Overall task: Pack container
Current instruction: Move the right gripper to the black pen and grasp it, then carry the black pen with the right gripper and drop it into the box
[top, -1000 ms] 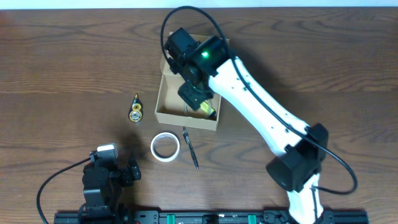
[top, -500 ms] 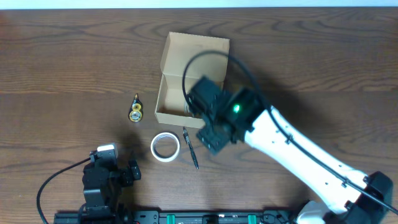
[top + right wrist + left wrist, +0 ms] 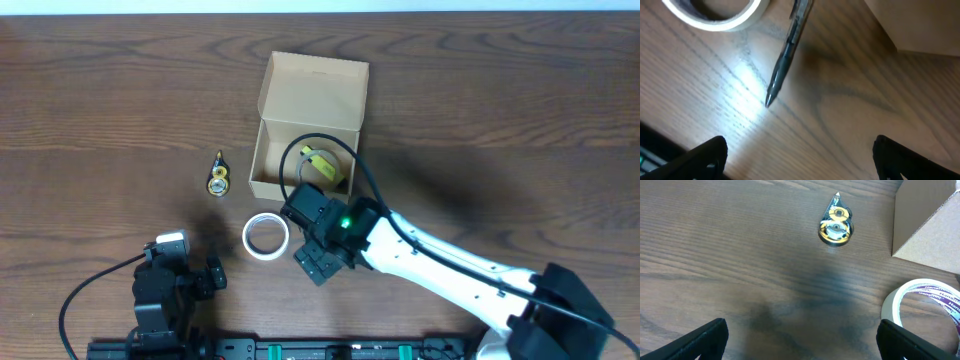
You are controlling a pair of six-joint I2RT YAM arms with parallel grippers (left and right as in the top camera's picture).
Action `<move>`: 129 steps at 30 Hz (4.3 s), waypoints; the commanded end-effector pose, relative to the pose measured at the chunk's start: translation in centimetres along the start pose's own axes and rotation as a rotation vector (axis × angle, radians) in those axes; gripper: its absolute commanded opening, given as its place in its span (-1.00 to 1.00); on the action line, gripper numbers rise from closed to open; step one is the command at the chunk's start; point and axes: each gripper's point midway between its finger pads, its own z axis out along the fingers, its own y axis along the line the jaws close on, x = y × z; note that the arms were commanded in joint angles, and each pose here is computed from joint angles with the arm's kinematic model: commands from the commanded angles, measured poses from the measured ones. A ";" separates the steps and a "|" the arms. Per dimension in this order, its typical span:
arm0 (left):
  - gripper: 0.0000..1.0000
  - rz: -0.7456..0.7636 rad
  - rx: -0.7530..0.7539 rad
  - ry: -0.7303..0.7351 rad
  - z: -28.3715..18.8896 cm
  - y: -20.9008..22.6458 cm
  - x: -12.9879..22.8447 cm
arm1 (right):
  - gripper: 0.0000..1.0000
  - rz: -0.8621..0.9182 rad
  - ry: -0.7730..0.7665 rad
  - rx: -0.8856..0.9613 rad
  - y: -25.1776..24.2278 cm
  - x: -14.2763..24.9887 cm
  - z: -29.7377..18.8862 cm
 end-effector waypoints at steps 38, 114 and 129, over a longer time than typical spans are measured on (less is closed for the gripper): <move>0.91 0.014 -0.003 0.019 0.3 0.1 0.7 | 0.24 -0.004 0.047 0.009 1.0 -1.4 8.3; 0.91 0.014 -0.003 0.020 0.3 0.1 0.7 | -0.98 -0.050 -0.130 0.171 -8.6 -15.1 -5.4; 0.91 0.014 -0.003 0.020 0.3 0.1 0.7 | -0.97 -0.072 -0.042 0.142 -8.4 -14.6 -1.5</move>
